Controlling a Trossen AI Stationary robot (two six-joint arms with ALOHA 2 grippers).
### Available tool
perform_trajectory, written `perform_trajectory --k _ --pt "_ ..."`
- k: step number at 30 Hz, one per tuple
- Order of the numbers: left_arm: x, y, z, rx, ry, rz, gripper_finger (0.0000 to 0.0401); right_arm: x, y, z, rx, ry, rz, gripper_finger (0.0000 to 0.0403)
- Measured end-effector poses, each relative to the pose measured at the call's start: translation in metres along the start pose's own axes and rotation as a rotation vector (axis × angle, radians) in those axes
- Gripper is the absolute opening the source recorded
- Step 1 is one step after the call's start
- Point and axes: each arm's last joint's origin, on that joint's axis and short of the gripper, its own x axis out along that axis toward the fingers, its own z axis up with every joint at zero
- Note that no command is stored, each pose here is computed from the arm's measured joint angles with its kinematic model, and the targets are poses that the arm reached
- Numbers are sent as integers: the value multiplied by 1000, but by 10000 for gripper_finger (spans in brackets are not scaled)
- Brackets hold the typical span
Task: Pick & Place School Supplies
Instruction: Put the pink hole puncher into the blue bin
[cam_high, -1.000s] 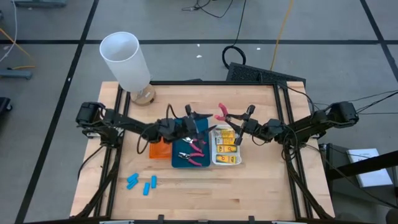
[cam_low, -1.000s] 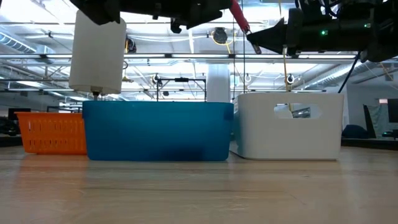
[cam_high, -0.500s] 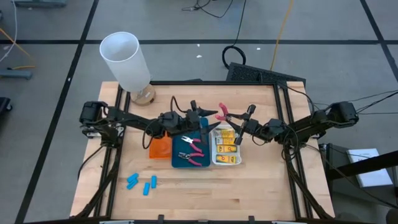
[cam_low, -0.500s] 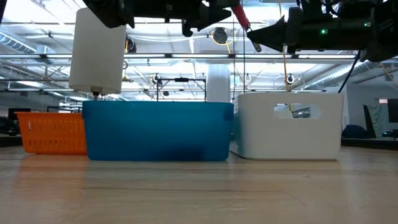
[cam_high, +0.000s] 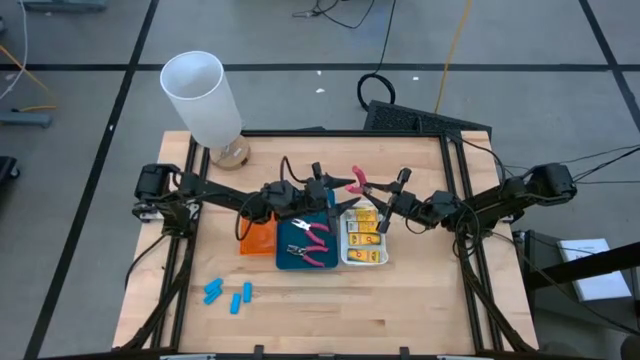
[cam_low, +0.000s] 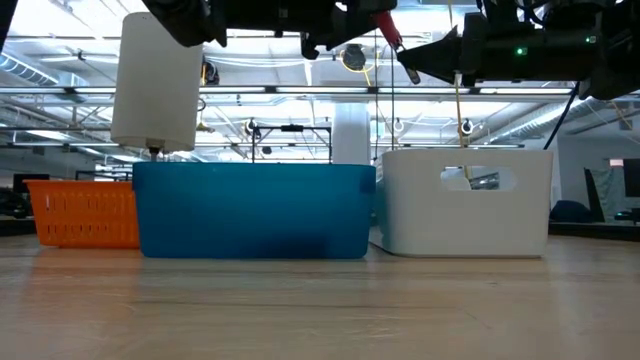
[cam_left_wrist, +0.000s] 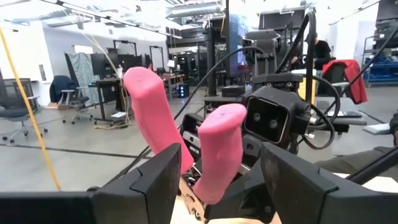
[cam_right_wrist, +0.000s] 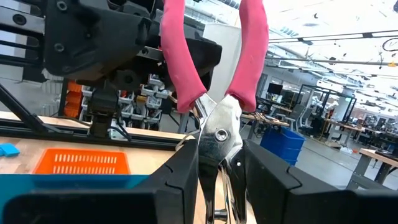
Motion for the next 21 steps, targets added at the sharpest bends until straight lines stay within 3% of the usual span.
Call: perform_trajectory --k 12,21 --pt "0 3 3 -13 -34 9 220 0 0 -1 -2 4 2 96" --pt "0 2 1 -9 -14 3 112 0 0 -1 -3 6 3 96"
